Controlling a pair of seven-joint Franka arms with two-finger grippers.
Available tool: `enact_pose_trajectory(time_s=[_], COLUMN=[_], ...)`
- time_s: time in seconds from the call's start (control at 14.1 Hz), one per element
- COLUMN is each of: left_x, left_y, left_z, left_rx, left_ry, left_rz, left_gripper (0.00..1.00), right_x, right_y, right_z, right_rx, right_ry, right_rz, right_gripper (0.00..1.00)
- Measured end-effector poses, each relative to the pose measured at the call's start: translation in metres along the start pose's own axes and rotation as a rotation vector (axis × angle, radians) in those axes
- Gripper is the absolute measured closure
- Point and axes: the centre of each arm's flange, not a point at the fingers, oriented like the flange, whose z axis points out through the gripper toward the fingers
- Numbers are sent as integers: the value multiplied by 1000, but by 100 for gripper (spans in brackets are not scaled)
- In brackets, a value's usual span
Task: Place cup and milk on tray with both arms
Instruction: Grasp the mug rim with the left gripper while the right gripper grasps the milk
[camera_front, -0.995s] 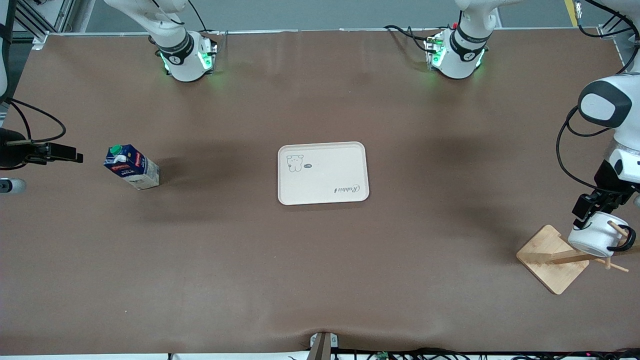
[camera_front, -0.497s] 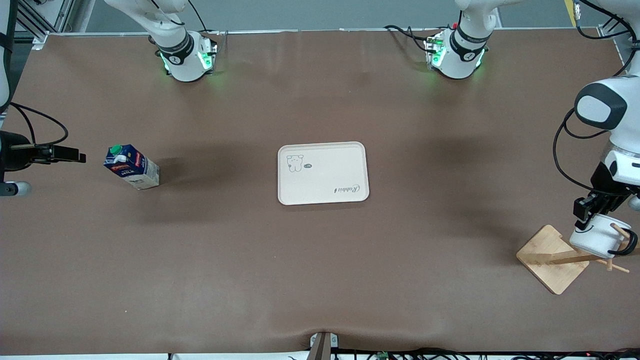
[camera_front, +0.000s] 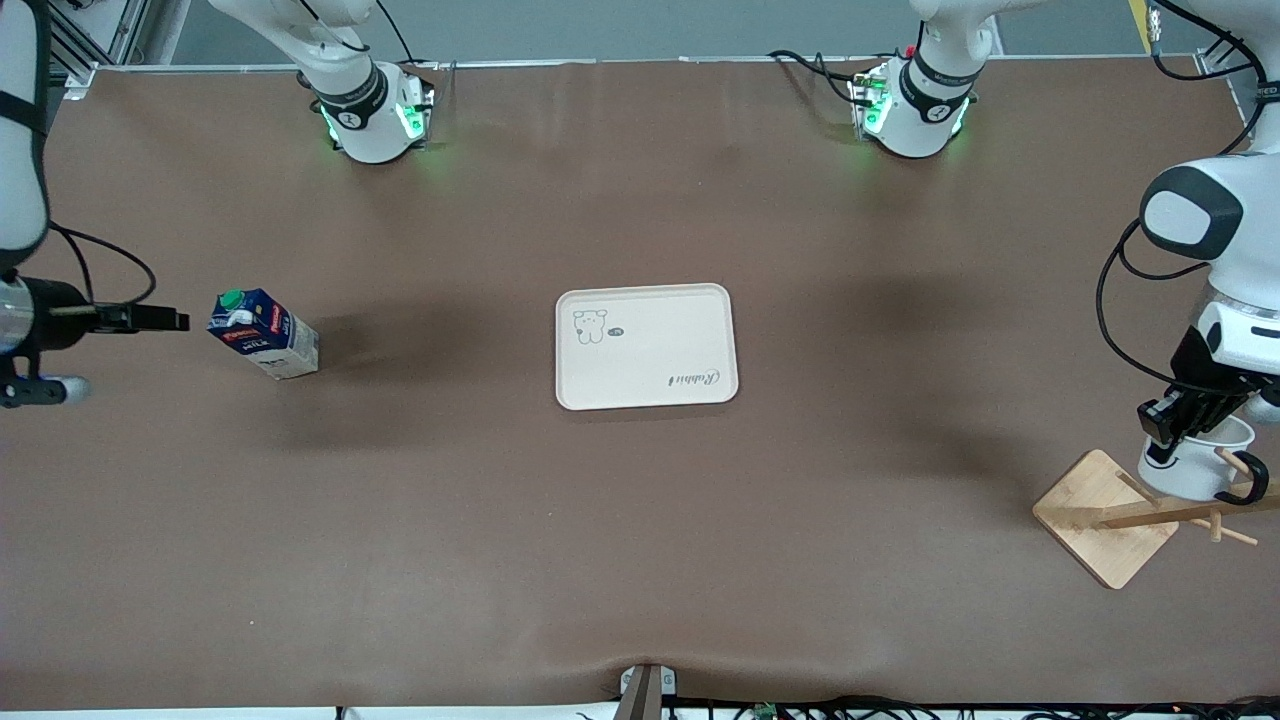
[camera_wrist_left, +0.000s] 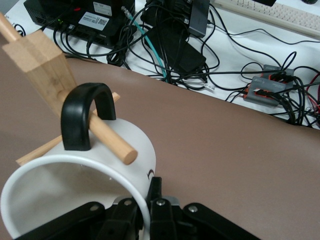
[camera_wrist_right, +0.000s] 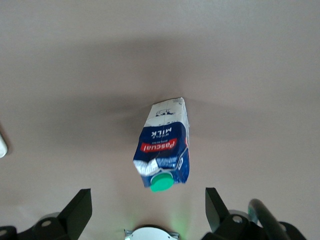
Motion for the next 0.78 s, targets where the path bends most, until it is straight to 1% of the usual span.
enact_pose_trajectory(time_s=[0.14, 0.28, 0.36, 0.5, 0.57, 0.64, 0.78], left_x=[2, 2, 1, -1, -3, -4, -6], left_y=[5, 13, 19, 32, 39, 44, 50], left_z=[-5, -14, -19, -33, -40, -46, -59], left_rx=[-6, -14, -18, -28, -32, -34, -36], left_ry=[2, -24, -43, -91, -116, -138, -170], left_rz=[7, 17, 25, 45, 55, 63, 74], left_gripper=[94, 94, 94, 94, 94, 94, 94], right_x=[9, 7, 4, -5, -11, -19, -33], right_y=[4, 6, 5, 6, 6, 6, 4], right_z=[29, 49, 57, 73, 81, 86, 92], right_rx=[-1, 0, 0, -6, -7, -6, 2], right_ry=[12, 6, 14, 71, 92, 91, 50], right_rz=[18, 21, 22, 25, 27, 29, 31], right_gripper=[0, 0, 0, 0, 0, 0, 0])
